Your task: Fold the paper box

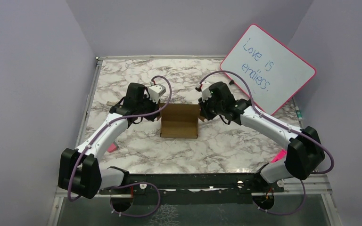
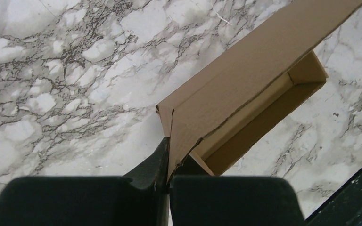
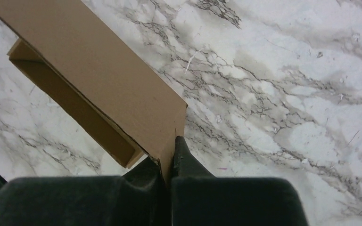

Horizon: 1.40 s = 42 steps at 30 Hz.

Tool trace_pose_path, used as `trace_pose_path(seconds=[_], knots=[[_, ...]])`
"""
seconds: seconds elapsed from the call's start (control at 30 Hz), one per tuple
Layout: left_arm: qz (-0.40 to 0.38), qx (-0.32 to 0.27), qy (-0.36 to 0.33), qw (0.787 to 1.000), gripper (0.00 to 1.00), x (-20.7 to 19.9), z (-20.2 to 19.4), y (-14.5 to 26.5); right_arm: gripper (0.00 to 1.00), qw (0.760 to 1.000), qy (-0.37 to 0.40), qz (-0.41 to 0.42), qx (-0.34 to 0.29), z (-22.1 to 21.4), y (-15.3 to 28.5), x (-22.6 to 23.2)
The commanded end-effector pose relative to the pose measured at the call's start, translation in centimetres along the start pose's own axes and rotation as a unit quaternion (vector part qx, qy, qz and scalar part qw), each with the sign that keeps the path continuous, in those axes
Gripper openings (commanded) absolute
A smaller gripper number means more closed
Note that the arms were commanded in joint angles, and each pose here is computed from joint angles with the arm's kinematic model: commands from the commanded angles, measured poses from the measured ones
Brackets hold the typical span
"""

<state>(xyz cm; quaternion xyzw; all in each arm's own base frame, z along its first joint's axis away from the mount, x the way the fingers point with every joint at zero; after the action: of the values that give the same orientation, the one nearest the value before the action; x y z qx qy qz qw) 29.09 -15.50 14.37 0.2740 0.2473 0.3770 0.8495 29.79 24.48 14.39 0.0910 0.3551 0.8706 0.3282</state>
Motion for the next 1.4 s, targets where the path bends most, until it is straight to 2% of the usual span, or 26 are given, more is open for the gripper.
trace_pose_path(seconds=[0.0, 0.13, 0.33, 0.73, 0.97, 1.37], knots=[[0.036, -0.042, 0.097, 0.994, 0.00, 0.0, 1.5, 0.6, 0.01, 0.988, -0.129, -0.080, -0.011, 1.4, 0.7, -1.1], [0.065, -0.055, 0.144, 0.986, 0.00, 0.2, 1.6, 0.6, 0.01, 0.971, -0.196, -0.138, -0.002, 1.2, 0.9, -1.6], [0.096, -0.079, 0.190, 0.974, 0.00, 0.1, 2.4, 0.7, 0.01, 0.949, -0.253, -0.187, 0.011, 1.4, 0.3, -1.2], [0.143, -0.092, 0.211, 0.963, 0.00, -0.7, 2.5, -1.3, 0.03, 0.903, -0.326, -0.280, 0.000, 1.2, -1.3, -0.9], [0.165, -0.106, 0.220, 0.956, 0.00, -0.7, 2.7, -1.7, 0.04, 0.885, -0.344, -0.313, -0.005, 1.1, -1.3, -0.9], [0.174, -0.129, 0.251, 0.943, 0.03, -1.2, 1.4, -1.7, 0.04, 0.878, -0.331, -0.346, -0.018, 0.6, -0.9, 0.6]])
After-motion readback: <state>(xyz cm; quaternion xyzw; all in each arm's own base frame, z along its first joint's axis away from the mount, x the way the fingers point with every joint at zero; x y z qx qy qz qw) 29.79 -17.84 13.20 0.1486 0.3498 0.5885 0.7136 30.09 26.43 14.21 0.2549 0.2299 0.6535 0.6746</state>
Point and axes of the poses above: each gripper's point midway between its finger pads, its own y axis back along the fingers, its own x axis along the line the jaws close on, z = x × y, the point moved 1 cm from there along y, back along the fingers, and after that the axes turned 8 degrees about y, right-handed, at the moved point
